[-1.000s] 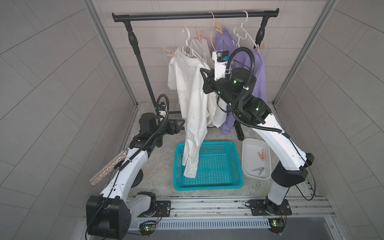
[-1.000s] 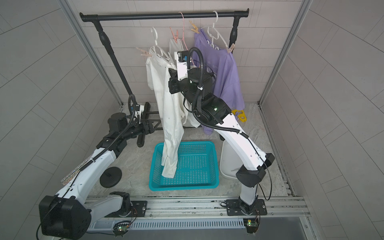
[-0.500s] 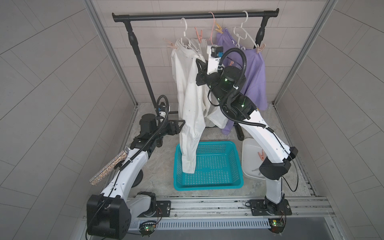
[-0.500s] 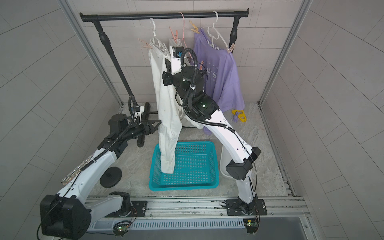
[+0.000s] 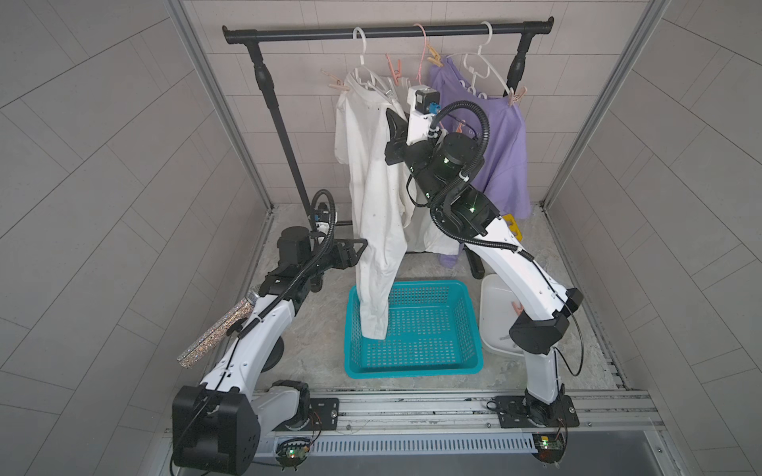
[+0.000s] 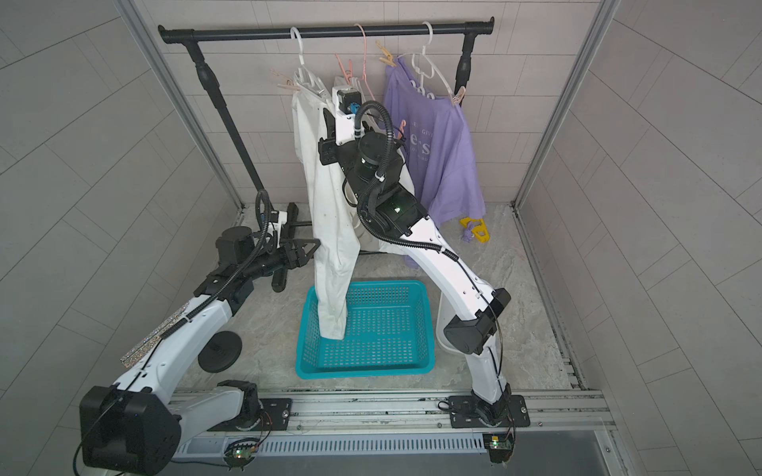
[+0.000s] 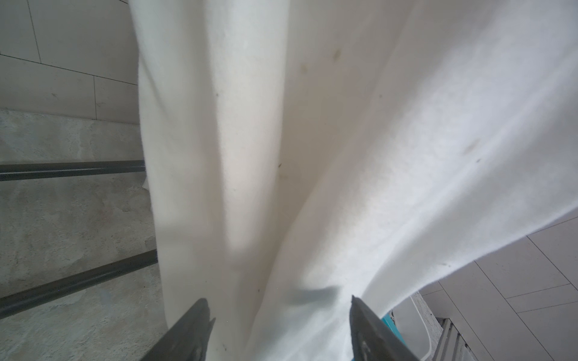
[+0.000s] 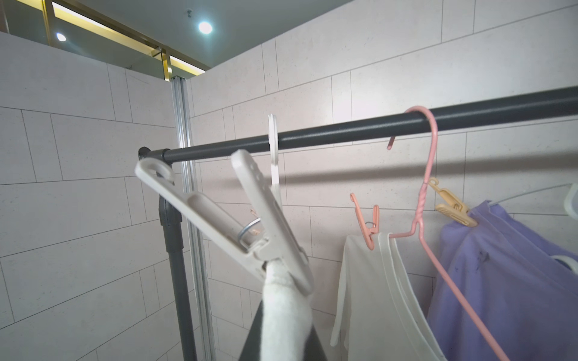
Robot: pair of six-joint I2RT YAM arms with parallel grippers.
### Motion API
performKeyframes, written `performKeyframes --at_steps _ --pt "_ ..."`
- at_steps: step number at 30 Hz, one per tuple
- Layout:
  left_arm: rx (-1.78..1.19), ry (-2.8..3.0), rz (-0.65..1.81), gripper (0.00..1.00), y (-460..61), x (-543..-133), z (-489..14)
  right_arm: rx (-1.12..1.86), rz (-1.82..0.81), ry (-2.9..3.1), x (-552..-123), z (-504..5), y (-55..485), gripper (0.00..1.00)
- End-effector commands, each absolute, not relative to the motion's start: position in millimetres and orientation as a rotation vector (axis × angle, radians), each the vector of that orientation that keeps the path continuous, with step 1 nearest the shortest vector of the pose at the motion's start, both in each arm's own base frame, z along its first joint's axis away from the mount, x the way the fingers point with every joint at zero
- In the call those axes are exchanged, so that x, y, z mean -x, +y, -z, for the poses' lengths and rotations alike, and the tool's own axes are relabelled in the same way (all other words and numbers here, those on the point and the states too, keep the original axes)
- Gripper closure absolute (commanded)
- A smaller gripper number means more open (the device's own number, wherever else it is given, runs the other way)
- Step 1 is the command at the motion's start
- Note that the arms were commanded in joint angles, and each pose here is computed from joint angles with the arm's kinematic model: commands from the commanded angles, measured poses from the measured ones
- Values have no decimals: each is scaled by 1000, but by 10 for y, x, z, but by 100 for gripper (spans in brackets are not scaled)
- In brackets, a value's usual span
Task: Use clothespins to secure the t-shirt on both sides of the hanger
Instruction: Hang the hanger on the clothesline.
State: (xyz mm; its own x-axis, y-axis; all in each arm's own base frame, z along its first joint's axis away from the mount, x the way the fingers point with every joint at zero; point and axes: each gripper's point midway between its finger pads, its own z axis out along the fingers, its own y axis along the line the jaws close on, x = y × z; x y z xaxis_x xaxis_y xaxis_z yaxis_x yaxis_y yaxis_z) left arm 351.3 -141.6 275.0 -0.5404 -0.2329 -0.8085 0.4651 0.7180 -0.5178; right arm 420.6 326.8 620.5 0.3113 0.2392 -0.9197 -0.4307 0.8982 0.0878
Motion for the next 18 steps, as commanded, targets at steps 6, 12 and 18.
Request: performKeyframes --at_steps 6,12,18 --pt "-195 1920 909 26 -1416 -3509 -2797 70 -436 1009 -4014 -6682 2902 100" --pt "-197 1923 912 26 -1422 -3506 -2784 42 -419 983 -4044 -6701 2833 100" --pt "-195 1925 919 26 -1430 -3512 -2776 7 -403 971 -4088 -6708 2752 100"
